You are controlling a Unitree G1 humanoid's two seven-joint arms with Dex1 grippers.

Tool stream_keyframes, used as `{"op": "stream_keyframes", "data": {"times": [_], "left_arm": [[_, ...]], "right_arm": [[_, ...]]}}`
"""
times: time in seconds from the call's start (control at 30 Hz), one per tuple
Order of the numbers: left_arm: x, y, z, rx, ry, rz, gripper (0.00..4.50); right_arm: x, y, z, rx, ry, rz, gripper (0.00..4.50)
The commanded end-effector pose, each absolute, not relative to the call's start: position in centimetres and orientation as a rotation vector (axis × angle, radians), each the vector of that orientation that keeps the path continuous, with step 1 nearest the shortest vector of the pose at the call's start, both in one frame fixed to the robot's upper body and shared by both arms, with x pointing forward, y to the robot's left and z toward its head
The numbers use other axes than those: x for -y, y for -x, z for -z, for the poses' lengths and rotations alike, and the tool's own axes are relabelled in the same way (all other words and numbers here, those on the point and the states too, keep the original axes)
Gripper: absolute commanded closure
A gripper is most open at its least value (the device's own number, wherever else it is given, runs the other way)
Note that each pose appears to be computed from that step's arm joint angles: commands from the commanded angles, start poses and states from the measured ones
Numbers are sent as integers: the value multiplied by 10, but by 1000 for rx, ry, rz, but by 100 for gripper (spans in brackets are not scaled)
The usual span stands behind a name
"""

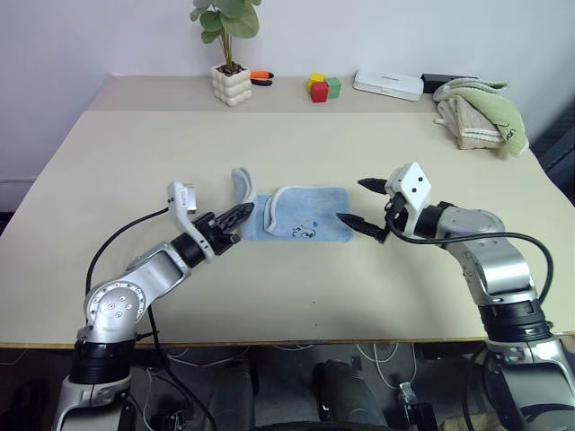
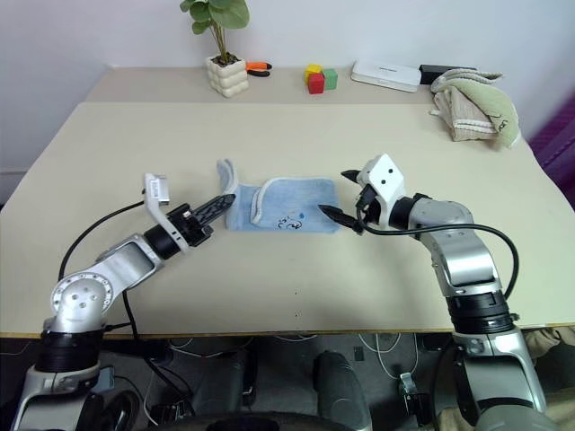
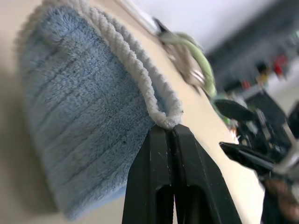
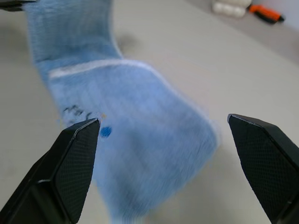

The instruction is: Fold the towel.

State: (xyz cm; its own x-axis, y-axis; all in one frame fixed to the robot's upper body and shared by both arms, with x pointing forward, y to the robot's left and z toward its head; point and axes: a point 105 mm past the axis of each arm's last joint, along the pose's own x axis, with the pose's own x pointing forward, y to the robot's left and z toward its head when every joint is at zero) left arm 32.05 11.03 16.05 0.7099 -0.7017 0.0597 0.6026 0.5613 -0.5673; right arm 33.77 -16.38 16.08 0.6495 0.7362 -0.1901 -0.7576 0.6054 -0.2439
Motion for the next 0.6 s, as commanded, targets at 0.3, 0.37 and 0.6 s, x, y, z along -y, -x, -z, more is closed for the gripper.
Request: {"op": "stream_keyframes", "data": {"times": [0.3, 0.37, 0.6], "left_arm": [[-71, -330, -179, -93, 450, 1041, 443], [-59, -336, -179, -105, 449, 1076, 443], [-25, -343, -179, -128, 397, 1228, 443]], "right_arm": [[181, -324, -186, 5, 314, -778, 0], [184, -323, -186, 4, 319, -760, 0], [192, -316, -184, 0, 317, -723, 0]]}}
